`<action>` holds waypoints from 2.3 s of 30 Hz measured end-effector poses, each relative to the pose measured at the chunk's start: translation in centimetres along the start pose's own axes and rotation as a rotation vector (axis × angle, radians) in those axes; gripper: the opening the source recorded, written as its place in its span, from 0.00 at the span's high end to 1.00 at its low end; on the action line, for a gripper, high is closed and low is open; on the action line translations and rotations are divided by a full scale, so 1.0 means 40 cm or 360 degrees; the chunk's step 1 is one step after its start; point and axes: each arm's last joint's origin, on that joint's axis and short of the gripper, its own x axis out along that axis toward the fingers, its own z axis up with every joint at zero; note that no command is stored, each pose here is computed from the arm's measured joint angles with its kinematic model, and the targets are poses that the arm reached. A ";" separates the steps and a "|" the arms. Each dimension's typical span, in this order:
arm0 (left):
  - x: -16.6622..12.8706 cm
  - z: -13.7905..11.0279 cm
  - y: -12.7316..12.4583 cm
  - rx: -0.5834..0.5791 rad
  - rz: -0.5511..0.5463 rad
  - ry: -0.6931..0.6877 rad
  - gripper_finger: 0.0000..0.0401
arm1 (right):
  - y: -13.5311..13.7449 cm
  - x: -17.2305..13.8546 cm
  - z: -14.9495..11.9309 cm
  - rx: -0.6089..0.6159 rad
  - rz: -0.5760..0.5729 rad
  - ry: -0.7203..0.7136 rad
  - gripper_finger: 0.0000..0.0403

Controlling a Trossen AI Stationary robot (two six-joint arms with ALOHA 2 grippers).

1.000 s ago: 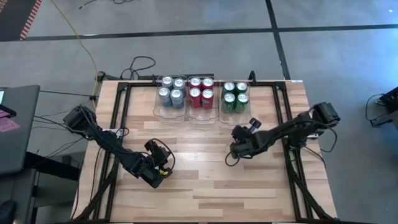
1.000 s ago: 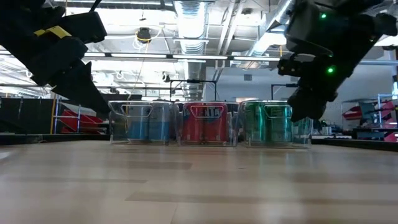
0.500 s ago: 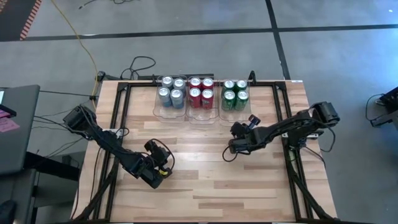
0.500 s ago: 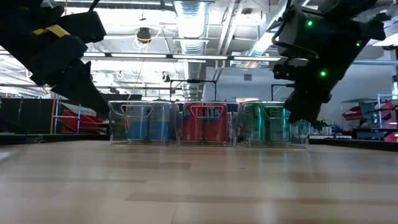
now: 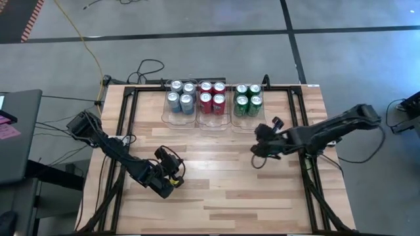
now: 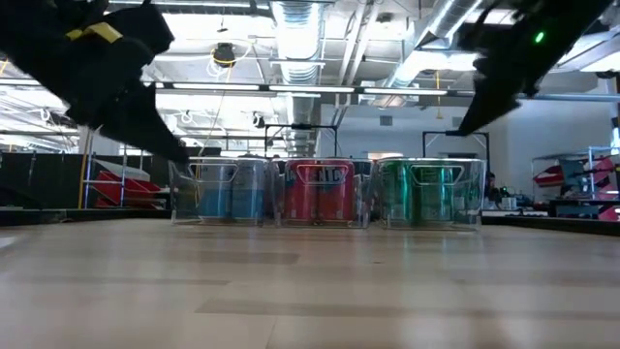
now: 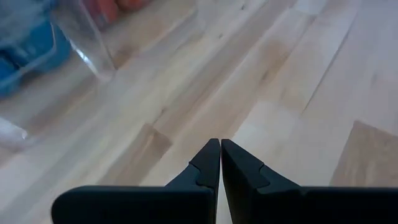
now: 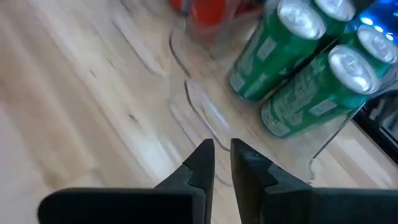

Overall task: Sort soda cans
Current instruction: Return to Home Position

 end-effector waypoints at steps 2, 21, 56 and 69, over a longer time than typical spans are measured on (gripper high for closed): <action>-0.003 0.012 -0.004 0.0042 0.0009 -0.0040 0.97 | -0.024 -0.038 0.006 0.0052 0.0092 -0.0051 0.83; 0.006 0.291 0.136 0.0317 -0.0098 -0.0361 0.98 | -0.205 -0.282 0.015 0.0073 0.0881 -0.0790 0.99; 0.047 0.160 0.403 0.0228 -0.0578 -0.0687 1.00 | -0.163 -0.106 -0.020 -0.0020 0.1138 -0.1530 1.00; 0.031 0.090 0.448 0.0131 -0.0493 -0.0777 1.00 | -0.200 -0.060 -0.074 0.0110 0.1123 -0.1450 1.00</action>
